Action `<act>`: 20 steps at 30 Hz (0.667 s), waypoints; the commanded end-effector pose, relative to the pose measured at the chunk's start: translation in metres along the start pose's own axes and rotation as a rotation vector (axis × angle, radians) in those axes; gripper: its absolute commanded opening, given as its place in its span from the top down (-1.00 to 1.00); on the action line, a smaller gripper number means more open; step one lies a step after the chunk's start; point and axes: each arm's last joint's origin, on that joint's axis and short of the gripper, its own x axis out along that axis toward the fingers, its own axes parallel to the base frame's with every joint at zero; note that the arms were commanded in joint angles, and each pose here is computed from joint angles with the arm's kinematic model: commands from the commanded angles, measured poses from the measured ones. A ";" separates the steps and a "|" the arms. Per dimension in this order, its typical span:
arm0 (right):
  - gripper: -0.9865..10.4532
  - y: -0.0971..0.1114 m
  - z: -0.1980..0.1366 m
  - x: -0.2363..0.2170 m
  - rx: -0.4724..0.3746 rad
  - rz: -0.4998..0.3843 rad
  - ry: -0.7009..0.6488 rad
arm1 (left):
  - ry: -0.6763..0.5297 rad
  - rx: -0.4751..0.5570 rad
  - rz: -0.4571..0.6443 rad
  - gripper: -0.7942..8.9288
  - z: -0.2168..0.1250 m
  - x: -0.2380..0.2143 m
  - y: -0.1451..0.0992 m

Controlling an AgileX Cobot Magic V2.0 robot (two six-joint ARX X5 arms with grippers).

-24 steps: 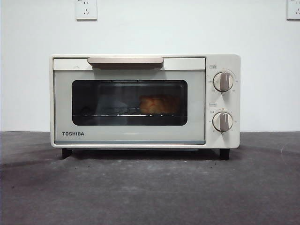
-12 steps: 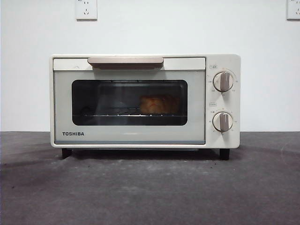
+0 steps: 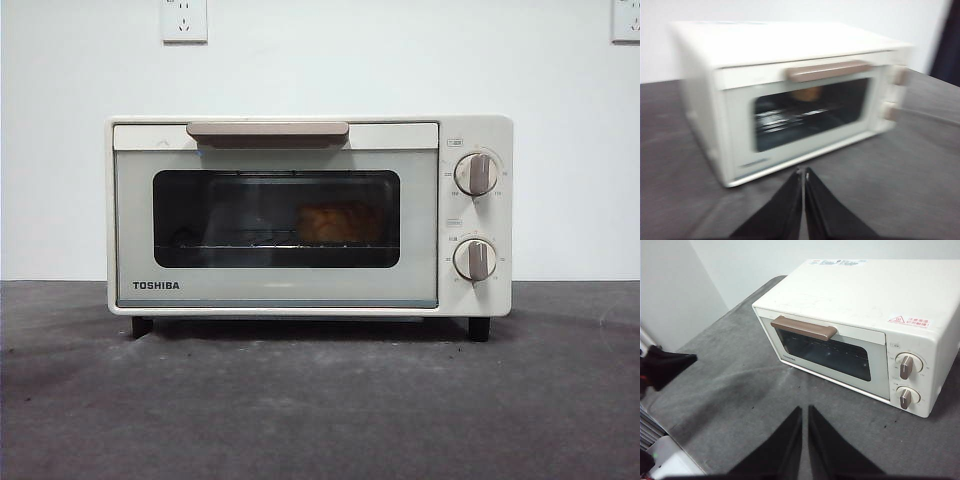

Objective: The left arm flap open the oven, the right arm pick bread and place it into oven, the left arm flap close the oven

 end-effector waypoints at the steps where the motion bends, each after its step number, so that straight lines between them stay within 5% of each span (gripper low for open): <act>1: 0.79 0.002 0.005 -0.003 -0.015 0.014 -0.024 | -0.026 -0.037 0.105 0.79 -0.018 0.004 0.006; 11: 0.79 0.002 0.005 -0.003 -0.015 0.014 -0.024 | 0.008 -0.056 0.483 0.79 -0.059 0.006 0.019; 20: 0.80 0.002 0.005 -0.003 -0.015 0.015 -0.024 | 0.041 -0.053 0.581 0.79 -0.068 0.004 0.021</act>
